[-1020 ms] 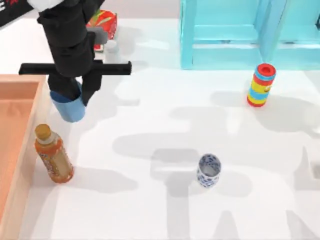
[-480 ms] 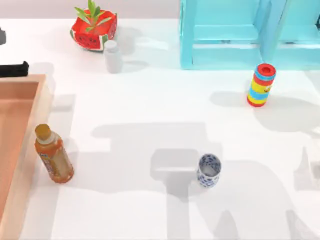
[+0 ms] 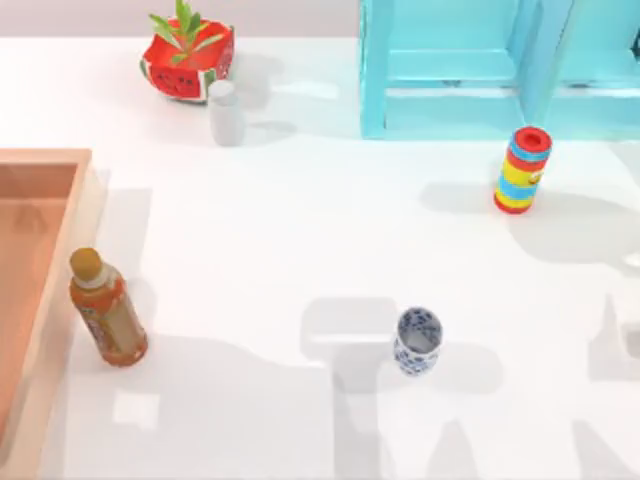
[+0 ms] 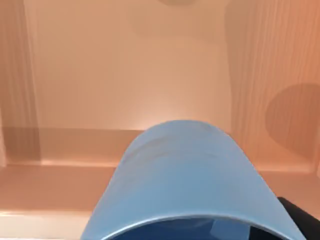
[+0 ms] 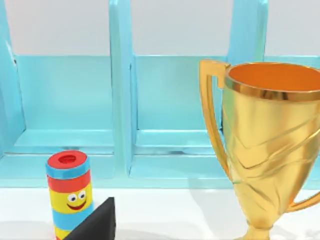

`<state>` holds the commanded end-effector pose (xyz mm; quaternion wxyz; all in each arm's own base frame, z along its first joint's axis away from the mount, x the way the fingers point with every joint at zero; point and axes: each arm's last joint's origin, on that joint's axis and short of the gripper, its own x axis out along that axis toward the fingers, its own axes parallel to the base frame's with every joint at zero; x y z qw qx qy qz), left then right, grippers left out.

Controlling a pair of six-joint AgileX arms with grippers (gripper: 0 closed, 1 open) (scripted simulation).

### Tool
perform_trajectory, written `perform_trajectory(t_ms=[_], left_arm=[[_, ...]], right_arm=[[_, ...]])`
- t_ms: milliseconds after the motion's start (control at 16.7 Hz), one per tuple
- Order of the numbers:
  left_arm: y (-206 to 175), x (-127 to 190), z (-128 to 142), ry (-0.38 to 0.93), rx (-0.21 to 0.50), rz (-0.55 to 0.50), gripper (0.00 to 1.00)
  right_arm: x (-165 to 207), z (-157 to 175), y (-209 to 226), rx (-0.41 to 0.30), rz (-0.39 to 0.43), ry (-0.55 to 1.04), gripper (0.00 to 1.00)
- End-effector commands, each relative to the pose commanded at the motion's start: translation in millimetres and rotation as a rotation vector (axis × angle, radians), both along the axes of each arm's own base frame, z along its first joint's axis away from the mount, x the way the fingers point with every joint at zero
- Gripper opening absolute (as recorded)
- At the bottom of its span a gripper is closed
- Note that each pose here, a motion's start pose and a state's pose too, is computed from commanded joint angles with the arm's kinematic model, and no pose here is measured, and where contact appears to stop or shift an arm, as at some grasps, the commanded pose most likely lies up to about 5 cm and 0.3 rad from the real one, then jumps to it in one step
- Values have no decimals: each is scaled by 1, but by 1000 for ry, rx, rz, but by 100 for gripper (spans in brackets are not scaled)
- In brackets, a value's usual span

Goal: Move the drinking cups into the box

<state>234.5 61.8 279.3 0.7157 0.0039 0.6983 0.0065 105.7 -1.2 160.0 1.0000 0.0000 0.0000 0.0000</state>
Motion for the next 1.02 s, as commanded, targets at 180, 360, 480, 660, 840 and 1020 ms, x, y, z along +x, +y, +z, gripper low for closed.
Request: perform_trajectory(t_ms=[180, 360, 480, 660, 840, 1020], left_arm=[[-2, -16, -2, 2, 9, -22, 0], [-3, -17, -2, 3, 10, -23, 0], [-3, -15, -2, 2, 11, -27, 0], [-1, -15, -13, 5, 10, -24, 0], [4, -13, -40, -5, 13, -19, 0], [7, -15, -64, 2, 10, -23, 0]], right_arm=[[0, 0, 0, 0, 0, 0, 100], [0, 0, 0, 0, 0, 0, 100], [0, 0, 0, 0, 0, 0, 100], [0, 0, 0, 0, 0, 0, 100], [0, 0, 0, 0, 0, 0, 100], [0, 0, 0, 0, 0, 0, 100]])
